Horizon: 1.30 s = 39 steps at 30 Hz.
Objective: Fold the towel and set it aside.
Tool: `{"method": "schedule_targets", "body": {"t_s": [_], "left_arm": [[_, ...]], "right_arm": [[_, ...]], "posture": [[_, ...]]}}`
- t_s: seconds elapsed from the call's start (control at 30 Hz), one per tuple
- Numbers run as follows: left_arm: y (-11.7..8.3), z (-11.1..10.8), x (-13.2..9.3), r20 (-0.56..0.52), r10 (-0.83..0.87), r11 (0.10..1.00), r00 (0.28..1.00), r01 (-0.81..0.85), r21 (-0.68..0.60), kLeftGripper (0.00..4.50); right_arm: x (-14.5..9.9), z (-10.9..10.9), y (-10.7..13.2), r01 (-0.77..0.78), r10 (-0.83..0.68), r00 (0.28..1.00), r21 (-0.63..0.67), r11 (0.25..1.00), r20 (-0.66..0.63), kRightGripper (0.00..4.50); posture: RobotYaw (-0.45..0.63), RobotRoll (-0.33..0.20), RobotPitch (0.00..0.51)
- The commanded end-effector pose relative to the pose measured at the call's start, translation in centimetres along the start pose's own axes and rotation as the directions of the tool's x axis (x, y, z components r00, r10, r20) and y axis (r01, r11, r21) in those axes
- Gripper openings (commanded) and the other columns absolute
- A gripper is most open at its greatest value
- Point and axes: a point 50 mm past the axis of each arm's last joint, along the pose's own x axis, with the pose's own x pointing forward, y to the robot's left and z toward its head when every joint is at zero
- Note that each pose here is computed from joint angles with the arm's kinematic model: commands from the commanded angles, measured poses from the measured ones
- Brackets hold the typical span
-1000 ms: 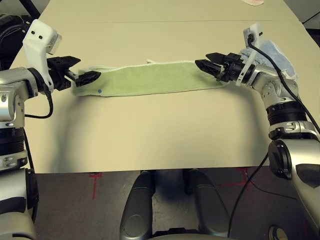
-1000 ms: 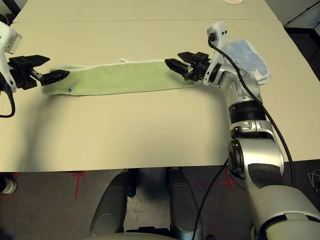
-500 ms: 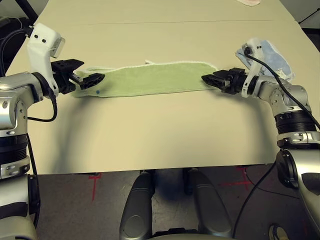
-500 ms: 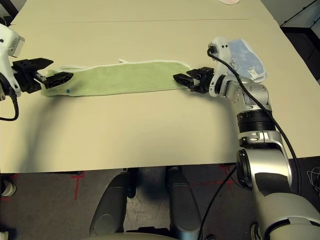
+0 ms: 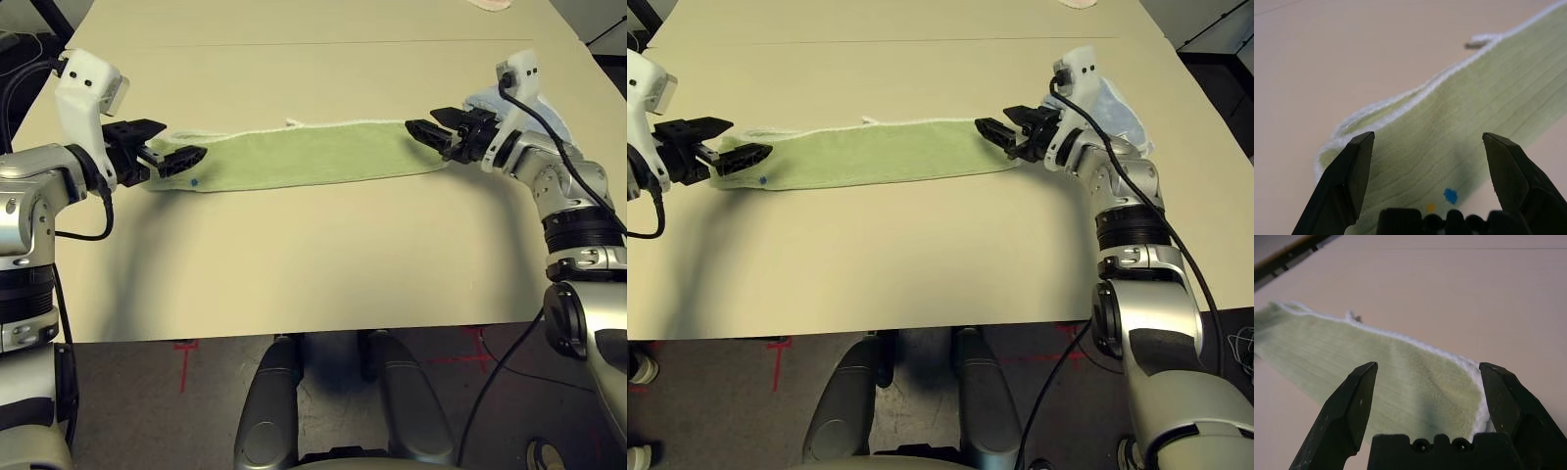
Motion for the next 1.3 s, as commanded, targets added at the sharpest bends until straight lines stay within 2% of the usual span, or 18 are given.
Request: {"method": "schedule_targets", "body": {"t_s": [0.03,0.2,0.27,0.4,0.5,0.67,0.8,1.0,1.17,1.3], "left_arm": [[-1.1,0.1,-0.4,0.093,-0.068,0.998,0.993,0.068,0.008,4.48],[-2.9,-0.6,-0.2,0.103,-0.191,0.977,0.976,0.178,0.12,4.48],[-3.5,-0.7,0.0,0.125,-0.248,0.965,0.961,0.233,0.124,4.48],[-4.8,-1.9,0.4,0.063,-0.387,0.901,0.92,0.362,0.239,4.48],[-5.3,-2.5,1.3,0.055,-0.44,0.866,0.896,0.407,0.291,4.48],[-6.5,-3.0,3.2,0.094,-0.502,0.831,0.86,0.449,0.328,4.48],[-7.2,-3.3,3.7,0.082,-0.545,0.802,0.835,0.49,0.342,4.48],[-6.9,-3.4,3.5,0.069,-0.548,0.801,0.833,0.5,0.328,4.48],[-6.0,-3.6,3.1,0.069,-0.5,0.831,0.863,0.455,0.32,4.48],[-5.8,-3.5,2.2,0.123,-0.435,0.878,0.892,0.389,0.28,4.48]], "right_arm": [[-1.1,-0.7,0.1,-0.013,0.012,0.999,0.036,0.999,0.031,4.48],[-2.0,-1.6,0.5,-0.003,0.005,0.998,-0.036,0.999,0.057,4.48],[-2.2,-2.0,0.6,-0.011,0.014,0.999,-0.068,0.998,0.047,4.48],[-2.4,-2.5,0.6,-0.021,0.025,0.999,-0.095,0.995,0.035,4.48],[-2.5,-2.8,0.6,-0.034,0.037,0.999,-0.137,0.99,0.018,4.48],[-3.2,-3.1,0.8,-0.051,0.056,0.998,-0.199,0.979,0.021,4.48],[-4.0,-3.4,1.2,-0.064,0.064,0.998,-0.304,0.95,-0.01,4.48],[-5.3,-3.6,1.9,-0.12,0.106,0.993,-0.337,0.934,-0.06,4.48],[-6.7,-3.9,2.2,-0.082,0.072,0.996,-0.192,0.978,-0.059,4.48],[-6.4,-4.6,3.1,0.054,-0.056,0.996,0.041,0.998,0.072,4.48]], "posture": [[0.04,0.0,0.241],[0.04,0.0,0.239],[0.04,0.0,0.238],[0.03,0.0,0.238],[0.03,0.0,0.239],[0.02,0.0,0.241],[0.01,0.0,0.241],[0.01,0.0,0.245],[0.01,0.0,0.248],[0.0,0.0,0.244]]}}
